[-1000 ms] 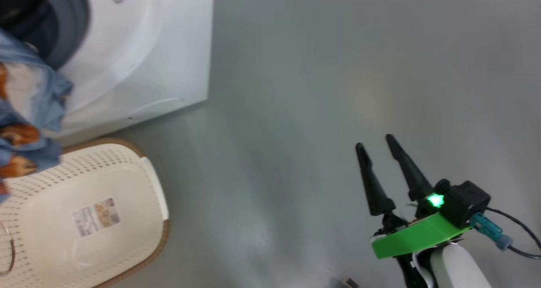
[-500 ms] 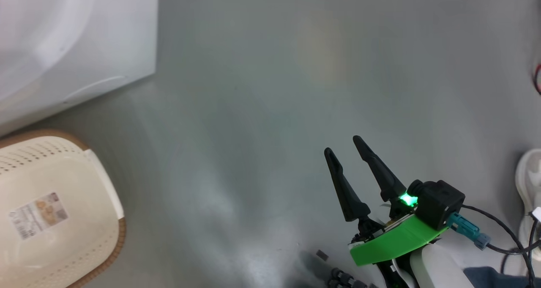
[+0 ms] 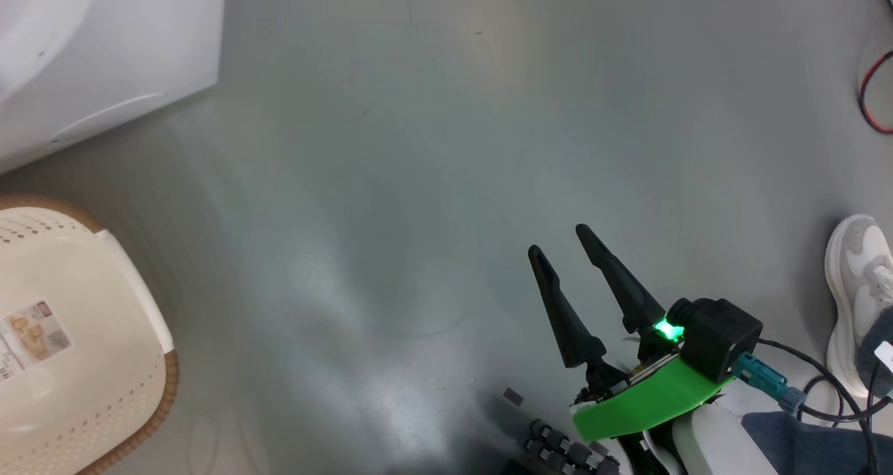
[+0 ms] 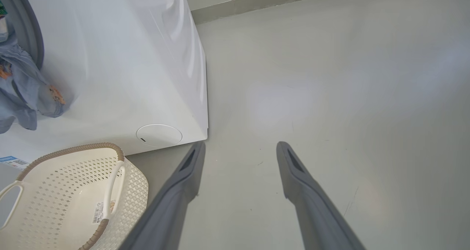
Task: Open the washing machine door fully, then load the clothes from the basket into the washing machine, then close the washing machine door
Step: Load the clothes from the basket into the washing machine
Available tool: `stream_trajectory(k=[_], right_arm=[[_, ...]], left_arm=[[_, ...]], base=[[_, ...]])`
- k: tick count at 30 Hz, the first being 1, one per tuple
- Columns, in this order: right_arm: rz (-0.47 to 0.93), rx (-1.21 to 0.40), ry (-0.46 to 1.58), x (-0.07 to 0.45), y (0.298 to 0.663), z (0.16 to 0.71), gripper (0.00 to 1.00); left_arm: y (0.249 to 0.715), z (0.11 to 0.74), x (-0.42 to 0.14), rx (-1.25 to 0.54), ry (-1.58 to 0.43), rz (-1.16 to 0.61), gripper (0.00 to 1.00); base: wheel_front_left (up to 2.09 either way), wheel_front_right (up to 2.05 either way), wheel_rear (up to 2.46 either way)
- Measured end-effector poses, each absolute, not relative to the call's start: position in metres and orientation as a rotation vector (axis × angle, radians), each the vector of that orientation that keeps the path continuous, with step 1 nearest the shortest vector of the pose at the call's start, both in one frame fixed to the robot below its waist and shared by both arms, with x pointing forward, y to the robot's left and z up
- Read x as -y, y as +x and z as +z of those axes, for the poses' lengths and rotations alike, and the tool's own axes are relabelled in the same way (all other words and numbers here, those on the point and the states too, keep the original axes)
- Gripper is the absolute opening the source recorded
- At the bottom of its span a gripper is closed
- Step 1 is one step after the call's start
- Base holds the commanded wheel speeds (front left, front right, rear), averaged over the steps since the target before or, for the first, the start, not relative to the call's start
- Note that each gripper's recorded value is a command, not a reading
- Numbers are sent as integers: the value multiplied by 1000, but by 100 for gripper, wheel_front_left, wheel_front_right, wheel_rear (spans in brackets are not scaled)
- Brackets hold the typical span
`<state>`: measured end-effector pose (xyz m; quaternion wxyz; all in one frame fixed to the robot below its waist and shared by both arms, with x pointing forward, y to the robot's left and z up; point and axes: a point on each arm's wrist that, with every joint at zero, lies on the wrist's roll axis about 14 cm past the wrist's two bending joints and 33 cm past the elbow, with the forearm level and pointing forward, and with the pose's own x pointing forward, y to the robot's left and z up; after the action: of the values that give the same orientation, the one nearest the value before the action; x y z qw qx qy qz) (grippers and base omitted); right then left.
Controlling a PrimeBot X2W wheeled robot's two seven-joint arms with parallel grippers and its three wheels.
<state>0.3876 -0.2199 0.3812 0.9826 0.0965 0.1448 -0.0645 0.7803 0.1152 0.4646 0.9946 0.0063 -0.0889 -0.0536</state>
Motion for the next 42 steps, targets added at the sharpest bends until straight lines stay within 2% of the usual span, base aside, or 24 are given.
stream_trajectory(k=[11, 14, 15, 16, 17, 42], right_arm=[[-95, -280, 202, 211, 394, 382, 100], [-72, -281, 186, 205, 395, 382, 100], [-68, -281, 183, 205, 395, 382, 100], [-67, -279, 183, 204, 395, 382, 100], [-67, -278, 184, 204, 396, 382, 100], [1, -207, 209, 185, 408, 402, 100]], left_arm=[[764, 417, -123, -28, 65, -88, 0], [759, 408, -121, -79, 60, -93, 40], [757, 406, -122, -90, 66, -92, 48], [756, 404, -124, -108, 73, -91, 89], [754, 401, -126, -131, 75, -85, 100], [706, 426, -121, -148, 95, -66, 100]], base=[[0, 0, 0], [0, 0, 0], [0, 0, 0], [0, 0, 0], [0, 0, 0], [0, 0, 0]])
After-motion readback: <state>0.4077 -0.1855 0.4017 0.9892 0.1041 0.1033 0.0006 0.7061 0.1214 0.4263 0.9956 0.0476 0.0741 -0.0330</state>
